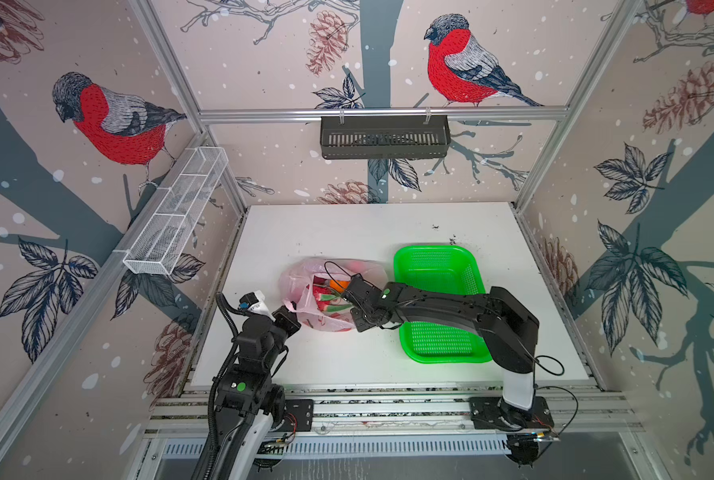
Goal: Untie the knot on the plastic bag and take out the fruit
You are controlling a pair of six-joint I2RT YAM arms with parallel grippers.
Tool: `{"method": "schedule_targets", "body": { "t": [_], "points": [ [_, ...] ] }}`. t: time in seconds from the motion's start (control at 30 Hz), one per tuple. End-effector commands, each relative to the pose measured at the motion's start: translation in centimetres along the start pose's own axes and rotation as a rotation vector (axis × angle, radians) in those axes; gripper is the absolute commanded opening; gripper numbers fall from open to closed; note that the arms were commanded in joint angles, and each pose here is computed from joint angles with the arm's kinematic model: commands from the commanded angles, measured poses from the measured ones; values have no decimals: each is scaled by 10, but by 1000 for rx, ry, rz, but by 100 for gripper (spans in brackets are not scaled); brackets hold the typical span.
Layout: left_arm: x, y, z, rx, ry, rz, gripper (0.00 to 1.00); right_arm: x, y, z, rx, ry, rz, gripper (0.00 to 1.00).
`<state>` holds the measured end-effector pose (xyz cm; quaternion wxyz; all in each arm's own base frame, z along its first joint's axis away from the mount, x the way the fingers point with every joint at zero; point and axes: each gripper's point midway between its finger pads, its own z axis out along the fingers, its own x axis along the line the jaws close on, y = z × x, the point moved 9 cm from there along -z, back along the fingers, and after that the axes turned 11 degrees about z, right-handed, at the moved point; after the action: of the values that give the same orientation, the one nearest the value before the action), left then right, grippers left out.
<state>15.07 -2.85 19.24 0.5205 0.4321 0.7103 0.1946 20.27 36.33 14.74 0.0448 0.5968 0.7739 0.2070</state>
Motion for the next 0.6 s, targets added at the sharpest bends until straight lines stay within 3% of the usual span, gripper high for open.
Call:
{"method": "schedule_targets", "body": {
  "t": [0.0,0.3,0.57],
  "points": [
    [6,-2,0,-9,50,15,0,-9,10,-10,-59,-51,57,6],
    [2,-2,-4,-10,-10,8,0,13,48,-46,-175,36,-18,15],
    [0,-4,-3,8,-35,17,0,39,69,-42,-205,118,-60,27]
  ]
}}
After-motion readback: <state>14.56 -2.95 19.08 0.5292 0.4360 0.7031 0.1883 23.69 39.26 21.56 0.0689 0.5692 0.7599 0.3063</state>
